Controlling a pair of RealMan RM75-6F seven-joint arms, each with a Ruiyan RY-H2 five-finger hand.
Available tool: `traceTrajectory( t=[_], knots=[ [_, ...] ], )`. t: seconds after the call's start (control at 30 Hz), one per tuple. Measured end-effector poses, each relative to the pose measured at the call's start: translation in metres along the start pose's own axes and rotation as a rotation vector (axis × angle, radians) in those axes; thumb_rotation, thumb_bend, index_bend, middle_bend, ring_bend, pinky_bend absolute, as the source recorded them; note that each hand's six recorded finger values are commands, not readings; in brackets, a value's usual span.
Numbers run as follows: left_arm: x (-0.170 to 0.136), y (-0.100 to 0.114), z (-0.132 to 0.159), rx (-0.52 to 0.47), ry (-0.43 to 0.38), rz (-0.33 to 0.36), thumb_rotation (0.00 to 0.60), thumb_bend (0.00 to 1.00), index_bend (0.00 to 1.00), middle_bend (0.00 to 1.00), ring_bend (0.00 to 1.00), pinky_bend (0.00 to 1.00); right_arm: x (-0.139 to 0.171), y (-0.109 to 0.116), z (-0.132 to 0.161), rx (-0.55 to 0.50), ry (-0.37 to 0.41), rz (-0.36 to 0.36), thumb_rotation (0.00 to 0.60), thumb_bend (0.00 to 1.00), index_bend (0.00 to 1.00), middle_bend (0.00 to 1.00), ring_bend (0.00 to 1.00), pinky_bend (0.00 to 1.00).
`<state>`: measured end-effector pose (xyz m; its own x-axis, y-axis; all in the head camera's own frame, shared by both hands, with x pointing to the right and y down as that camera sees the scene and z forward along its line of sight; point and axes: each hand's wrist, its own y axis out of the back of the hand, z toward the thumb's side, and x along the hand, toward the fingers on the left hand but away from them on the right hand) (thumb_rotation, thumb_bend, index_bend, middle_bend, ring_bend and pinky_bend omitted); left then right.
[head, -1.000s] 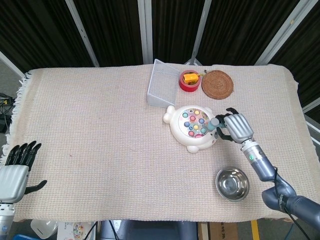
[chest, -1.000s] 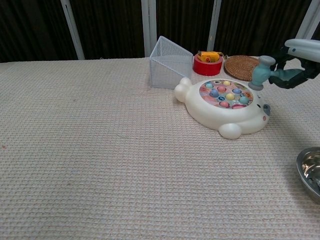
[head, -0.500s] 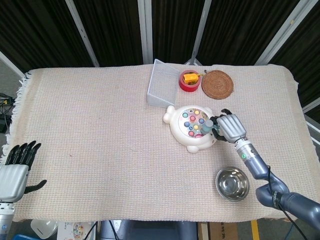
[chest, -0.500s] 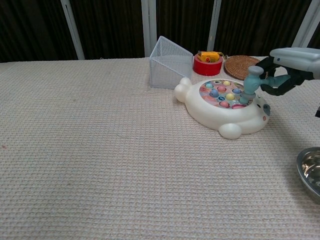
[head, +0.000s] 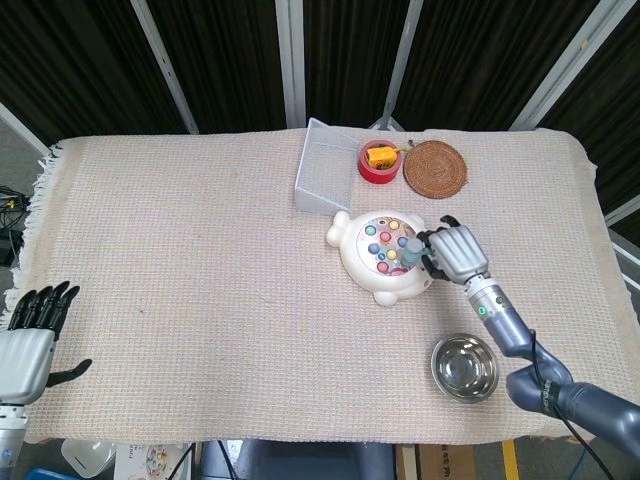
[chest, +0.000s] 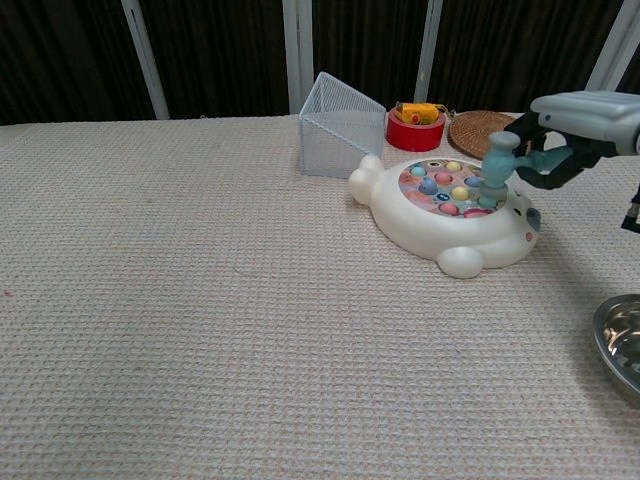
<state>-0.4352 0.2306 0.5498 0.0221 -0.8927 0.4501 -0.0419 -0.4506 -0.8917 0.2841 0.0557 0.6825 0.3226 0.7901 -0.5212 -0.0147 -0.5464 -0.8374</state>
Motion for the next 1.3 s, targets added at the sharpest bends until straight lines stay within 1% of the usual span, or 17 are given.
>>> traceTrajectory(
  t=[0.27,0.8,1.13,1.3],
  knots=[
    [0.0,-0.001,0.001,-0.005,-0.009,0.001,0.6,0.09,0.0,0.0,0.0,0.0,-0.001,0.01,0.005,-0.002,0.004,-0.011,0.6,0.75,0.95,0.77,0.61,0.19],
    [0.001,-0.004,-0.005,-0.009,0.005,-0.01,0.6,0.09,0.0,0.0,0.0,0.0,-0.026,0.001,0.028,0.051,0.0,0.026,0.6,0.76,0.95,0.77,0.61,0.19],
    [0.002,-0.006,-0.007,-0.011,0.007,-0.014,0.6,0.09,0.0,0.0,0.0,0.0,-0.03,-0.004,0.032,0.074,-0.015,0.042,0.6,0.76,0.95,0.77,0.61,0.19],
    [0.002,-0.005,-0.008,-0.014,0.007,-0.011,0.6,0.09,0.0,0.0,0.0,0.0,-0.027,0.003,0.032,0.077,-0.014,0.027,0.6,0.76,0.95,0.77,0.61,0.19]
  ],
)
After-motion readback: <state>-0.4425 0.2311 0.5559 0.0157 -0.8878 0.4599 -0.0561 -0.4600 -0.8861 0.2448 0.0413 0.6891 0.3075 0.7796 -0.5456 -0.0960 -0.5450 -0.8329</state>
